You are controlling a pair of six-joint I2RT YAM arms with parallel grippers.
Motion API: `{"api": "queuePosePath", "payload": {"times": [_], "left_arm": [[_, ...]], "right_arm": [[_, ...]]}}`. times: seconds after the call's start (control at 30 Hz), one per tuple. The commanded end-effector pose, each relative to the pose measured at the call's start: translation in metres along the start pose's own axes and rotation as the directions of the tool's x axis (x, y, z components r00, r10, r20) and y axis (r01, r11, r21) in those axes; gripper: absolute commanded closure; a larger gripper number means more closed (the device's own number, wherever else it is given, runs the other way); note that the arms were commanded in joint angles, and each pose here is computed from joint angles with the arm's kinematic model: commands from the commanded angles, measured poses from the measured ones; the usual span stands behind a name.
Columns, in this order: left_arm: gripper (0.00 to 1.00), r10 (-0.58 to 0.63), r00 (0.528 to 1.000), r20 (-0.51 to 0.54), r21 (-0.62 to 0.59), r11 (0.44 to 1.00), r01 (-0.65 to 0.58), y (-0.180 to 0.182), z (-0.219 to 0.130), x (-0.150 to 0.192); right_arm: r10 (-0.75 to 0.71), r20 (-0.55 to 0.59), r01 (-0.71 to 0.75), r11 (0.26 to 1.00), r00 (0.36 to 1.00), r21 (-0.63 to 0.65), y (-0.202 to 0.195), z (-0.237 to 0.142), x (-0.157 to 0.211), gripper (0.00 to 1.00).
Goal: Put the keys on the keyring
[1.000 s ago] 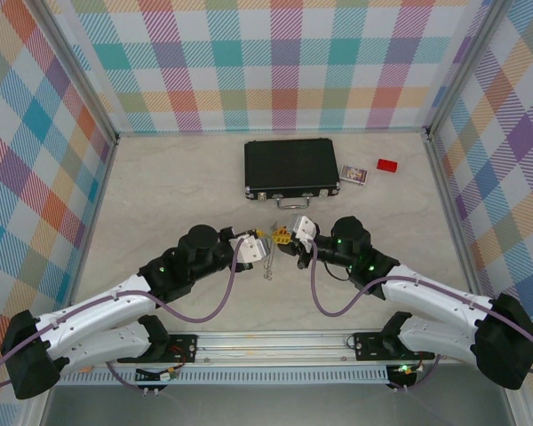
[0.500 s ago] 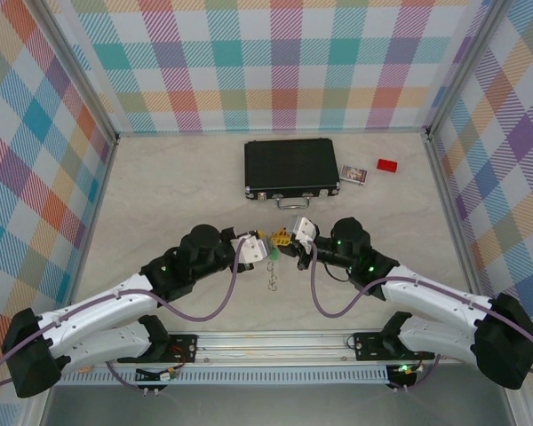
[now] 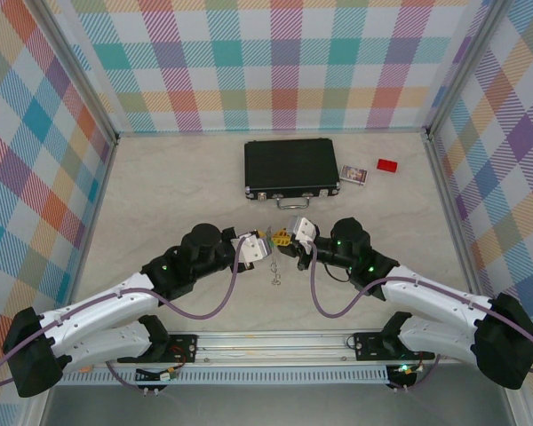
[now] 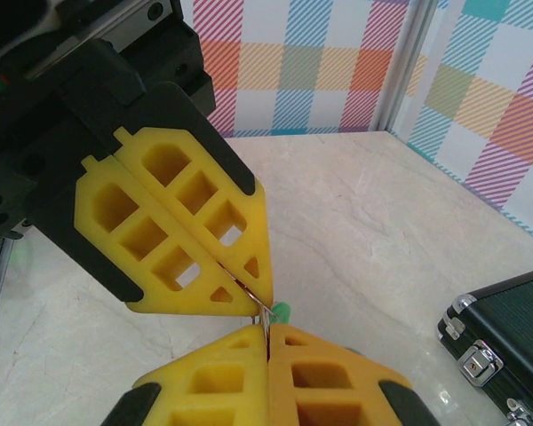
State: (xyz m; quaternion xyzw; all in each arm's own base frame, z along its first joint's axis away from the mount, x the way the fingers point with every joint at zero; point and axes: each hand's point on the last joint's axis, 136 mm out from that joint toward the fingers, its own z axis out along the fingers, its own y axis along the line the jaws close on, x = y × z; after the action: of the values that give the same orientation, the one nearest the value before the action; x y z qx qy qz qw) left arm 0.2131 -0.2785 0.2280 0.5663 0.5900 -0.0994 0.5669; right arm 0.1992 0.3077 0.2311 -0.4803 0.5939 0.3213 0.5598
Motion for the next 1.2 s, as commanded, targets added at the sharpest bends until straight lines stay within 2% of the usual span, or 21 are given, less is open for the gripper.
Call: {"api": "queuePosePath", "payload": {"times": [0.0,0.17,0.33,0.57,0.8,1.17], "left_arm": [[1.00,-0.013,1.000,0.015,0.073,0.997,0.012,-0.013,0.000,-0.001],[1.00,-0.017,1.000,0.019,0.069,0.998,0.015,-0.013,-0.002,-0.002],[1.00,-0.019,1.000,0.017,0.057,0.998,0.019,-0.011,-0.003,-0.002],[1.00,-0.026,0.999,0.020,0.051,0.998,0.025,-0.010,-0.003,-0.002],[1.00,-0.048,0.997,0.065,-0.009,0.999,0.048,0.001,-0.009,-0.009],[1.00,-0.055,0.997,0.045,-0.024,0.998,0.056,0.005,-0.006,-0.007]], "right_arm": [[-0.047,0.075,0.045,0.998,0.996,0.032,-0.004,-0.004,-0.022,1.00],[-0.035,0.048,0.030,0.994,0.998,0.106,-0.018,-0.005,-0.019,1.00],[-0.038,0.055,0.031,0.993,0.998,0.111,-0.018,-0.005,-0.019,1.00],[-0.040,0.062,0.035,0.996,0.997,0.077,-0.012,-0.005,-0.020,1.00],[-0.049,0.080,0.046,0.998,0.996,0.044,-0.005,-0.005,-0.021,1.00],[-0.056,0.091,0.054,0.998,0.994,0.017,0.000,-0.004,-0.022,1.00]]}}
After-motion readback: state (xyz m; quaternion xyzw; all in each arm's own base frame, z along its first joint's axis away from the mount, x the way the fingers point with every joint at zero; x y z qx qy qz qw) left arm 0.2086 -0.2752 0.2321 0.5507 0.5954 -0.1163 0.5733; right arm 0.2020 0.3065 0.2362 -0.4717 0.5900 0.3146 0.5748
